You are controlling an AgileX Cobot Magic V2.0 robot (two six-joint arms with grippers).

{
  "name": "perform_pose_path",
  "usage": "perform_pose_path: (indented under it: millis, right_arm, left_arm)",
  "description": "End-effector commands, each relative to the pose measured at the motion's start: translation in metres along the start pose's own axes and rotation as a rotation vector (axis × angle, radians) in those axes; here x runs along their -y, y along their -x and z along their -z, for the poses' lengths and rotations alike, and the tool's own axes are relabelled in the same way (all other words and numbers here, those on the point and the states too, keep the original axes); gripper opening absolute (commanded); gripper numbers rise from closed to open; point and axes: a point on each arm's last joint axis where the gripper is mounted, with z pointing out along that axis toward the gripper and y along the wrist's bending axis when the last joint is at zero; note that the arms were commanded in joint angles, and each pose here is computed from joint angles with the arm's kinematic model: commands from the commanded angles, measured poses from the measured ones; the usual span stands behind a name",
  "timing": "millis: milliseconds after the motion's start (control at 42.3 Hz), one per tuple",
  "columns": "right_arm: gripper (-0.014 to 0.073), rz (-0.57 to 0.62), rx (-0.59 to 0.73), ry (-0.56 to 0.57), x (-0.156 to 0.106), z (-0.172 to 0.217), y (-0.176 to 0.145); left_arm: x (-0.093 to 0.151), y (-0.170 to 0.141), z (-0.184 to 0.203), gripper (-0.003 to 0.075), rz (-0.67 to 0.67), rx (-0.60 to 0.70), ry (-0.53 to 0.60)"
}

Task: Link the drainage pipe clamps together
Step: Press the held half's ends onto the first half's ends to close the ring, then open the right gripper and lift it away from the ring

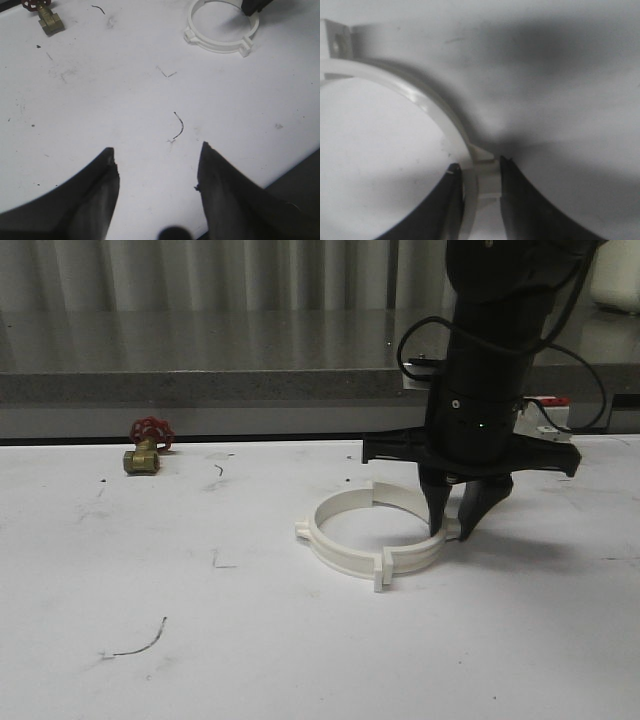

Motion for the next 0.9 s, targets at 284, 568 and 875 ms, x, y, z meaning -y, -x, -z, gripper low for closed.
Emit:
perform_pose_path:
  millis: [284, 568, 875]
  right_arm:
    - [0.0195, -0.007, 0.056, 0.045, -0.0044, 0.0184, 0.0074]
    - [0.0270, -0.008, 0.056, 0.047, -0.0046, 0.0184, 0.0074]
    - [0.0303, -0.008, 0.058, 0.048, -0.0047, 0.0184, 0.0076]
  left_arm:
    - [0.0000, 0.0121, 0.0058, 0.0356, 0.004, 0.092, -0.002]
    - [0.0000, 0.0121, 0.0058, 0.0356, 0.004, 0.092, -0.002]
    - [0.0000, 0.0121, 0.0058, 0.0356, 0.004, 0.092, -0.002]
